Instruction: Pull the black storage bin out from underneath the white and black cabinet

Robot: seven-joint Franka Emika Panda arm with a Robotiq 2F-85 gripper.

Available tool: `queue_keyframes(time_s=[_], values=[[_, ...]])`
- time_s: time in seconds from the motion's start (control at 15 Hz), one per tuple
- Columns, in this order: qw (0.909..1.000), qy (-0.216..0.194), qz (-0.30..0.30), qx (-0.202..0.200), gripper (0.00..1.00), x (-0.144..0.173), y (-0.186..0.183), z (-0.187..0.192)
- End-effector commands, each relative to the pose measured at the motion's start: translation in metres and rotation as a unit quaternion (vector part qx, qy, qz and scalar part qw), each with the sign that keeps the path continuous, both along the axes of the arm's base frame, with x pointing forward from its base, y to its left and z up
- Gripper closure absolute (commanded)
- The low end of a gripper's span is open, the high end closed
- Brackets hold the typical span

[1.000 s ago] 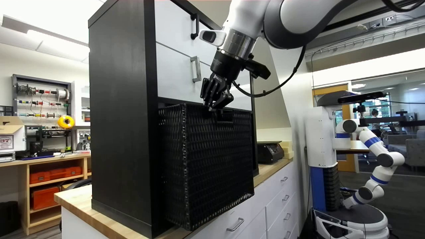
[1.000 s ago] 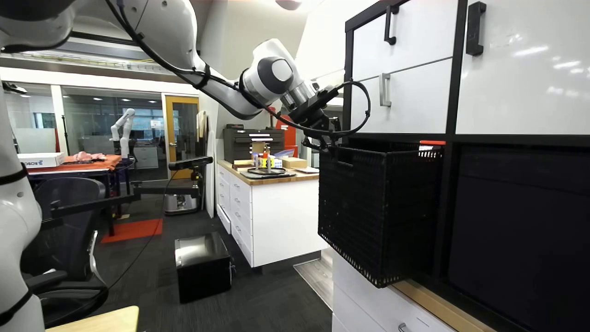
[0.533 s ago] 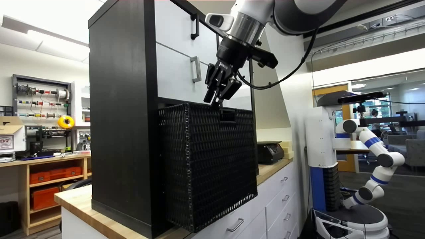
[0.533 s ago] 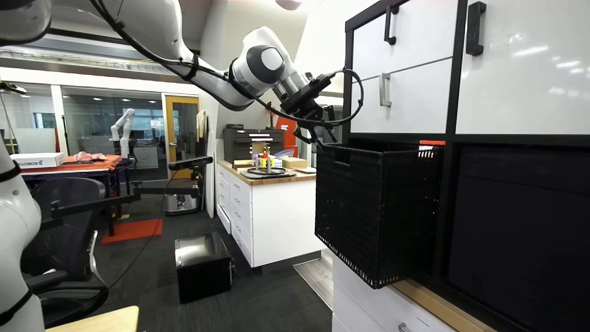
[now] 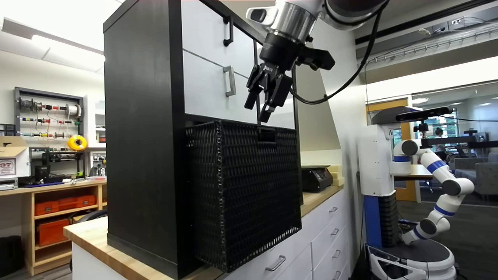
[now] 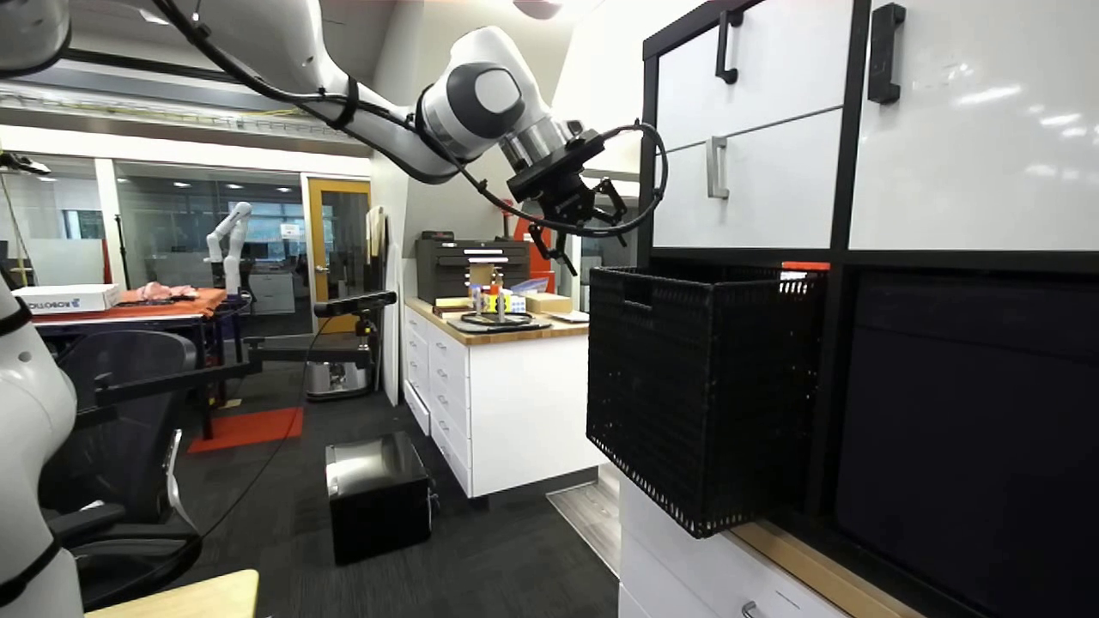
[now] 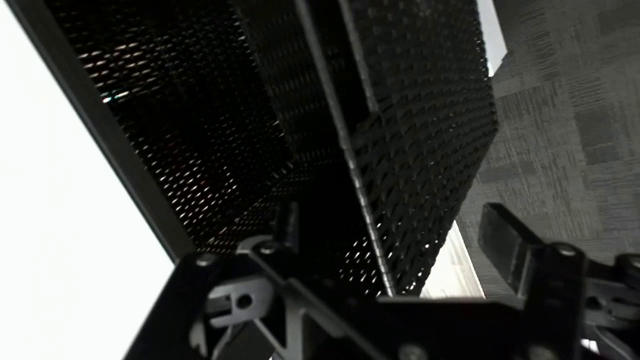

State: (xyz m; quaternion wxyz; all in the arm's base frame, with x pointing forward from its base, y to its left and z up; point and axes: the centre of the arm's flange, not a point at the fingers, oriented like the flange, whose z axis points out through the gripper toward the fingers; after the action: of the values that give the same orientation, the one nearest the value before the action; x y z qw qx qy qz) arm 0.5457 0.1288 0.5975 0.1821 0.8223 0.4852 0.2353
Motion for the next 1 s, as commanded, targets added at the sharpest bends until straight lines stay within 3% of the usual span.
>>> queue_keyframes(time_s=[0.0,0.4,0.8,0.87,0.93], values=[[0.9948,0.064,-0.067,0.042,0.00,0.000,-0.013,0.017],[0.9675,0.129,-0.202,0.079,0.00,-0.004,-0.050,0.037],[0.9205,0.160,-0.338,0.112,0.00,-0.008,-0.082,0.031],[0.9387,0.149,-0.296,0.096,0.00,-0.011,-0.080,0.028],[0.9330,0.153,-0.311,0.099,0.00,-0.011,-0.083,0.026]])
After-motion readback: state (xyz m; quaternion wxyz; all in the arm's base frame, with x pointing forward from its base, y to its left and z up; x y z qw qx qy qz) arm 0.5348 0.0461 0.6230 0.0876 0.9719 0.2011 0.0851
